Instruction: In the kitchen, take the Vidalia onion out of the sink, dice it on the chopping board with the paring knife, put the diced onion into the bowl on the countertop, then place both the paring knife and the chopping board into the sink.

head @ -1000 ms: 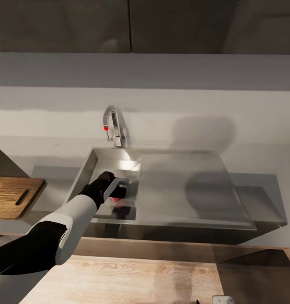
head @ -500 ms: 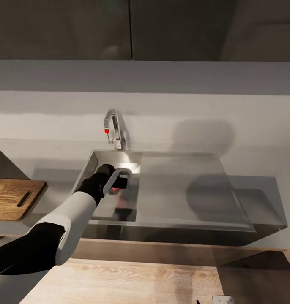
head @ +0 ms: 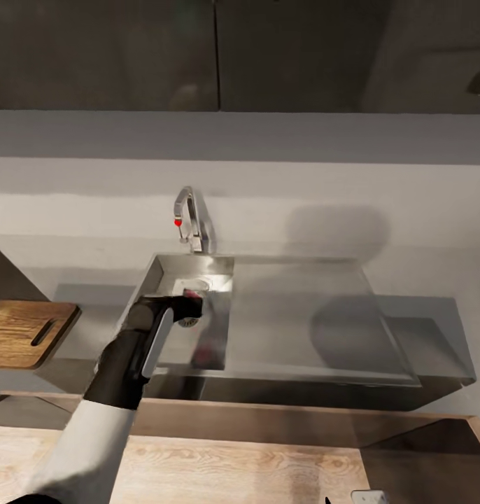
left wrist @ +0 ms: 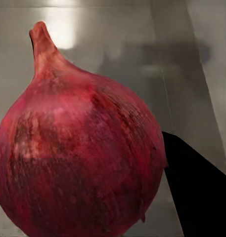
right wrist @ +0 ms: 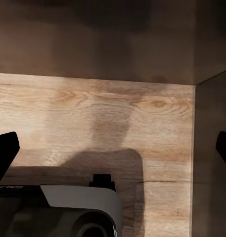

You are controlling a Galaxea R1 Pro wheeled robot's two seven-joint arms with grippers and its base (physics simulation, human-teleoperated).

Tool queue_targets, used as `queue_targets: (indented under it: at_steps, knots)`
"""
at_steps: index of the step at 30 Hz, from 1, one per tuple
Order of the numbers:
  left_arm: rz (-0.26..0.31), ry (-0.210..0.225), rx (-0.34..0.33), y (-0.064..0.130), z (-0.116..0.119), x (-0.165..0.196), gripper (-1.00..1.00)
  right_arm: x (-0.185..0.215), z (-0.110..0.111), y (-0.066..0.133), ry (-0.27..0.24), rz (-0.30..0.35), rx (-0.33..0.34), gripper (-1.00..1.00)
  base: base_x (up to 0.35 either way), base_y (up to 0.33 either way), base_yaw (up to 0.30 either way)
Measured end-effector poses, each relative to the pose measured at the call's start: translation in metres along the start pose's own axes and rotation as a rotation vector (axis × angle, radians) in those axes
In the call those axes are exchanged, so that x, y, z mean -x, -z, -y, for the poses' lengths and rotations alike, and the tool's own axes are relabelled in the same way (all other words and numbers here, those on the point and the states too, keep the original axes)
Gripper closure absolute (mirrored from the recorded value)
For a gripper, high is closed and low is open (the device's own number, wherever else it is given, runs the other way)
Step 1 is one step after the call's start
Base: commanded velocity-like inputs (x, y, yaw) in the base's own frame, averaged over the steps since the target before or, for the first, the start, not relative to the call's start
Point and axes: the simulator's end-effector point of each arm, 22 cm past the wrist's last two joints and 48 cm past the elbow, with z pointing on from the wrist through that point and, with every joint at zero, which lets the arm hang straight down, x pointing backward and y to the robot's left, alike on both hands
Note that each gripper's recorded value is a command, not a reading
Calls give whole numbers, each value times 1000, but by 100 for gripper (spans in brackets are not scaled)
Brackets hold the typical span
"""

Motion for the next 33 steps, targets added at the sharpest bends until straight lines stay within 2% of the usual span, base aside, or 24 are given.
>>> queue_targets:
  at_steps: [4, 7, 17, 33]
  knots:
    - [49, 9, -2, 25, -3, -11, 100, 2, 0, 0, 0, 5, 0, -100, -6, 0, 0]
    - [53, 4, 12, 32, -10, -20, 100, 5, 0, 0, -1, 9, 0, -100, -173, 0, 0]
    - [63, 5, 16, 40, -14, -20, 100, 12, 0, 1, -1, 25, -1, -100, -276, 0, 0]
    - [124, 19, -7, 54, 0, 3, 100, 22, 1, 3, -2, 49, -1, -100, -13, 0, 0]
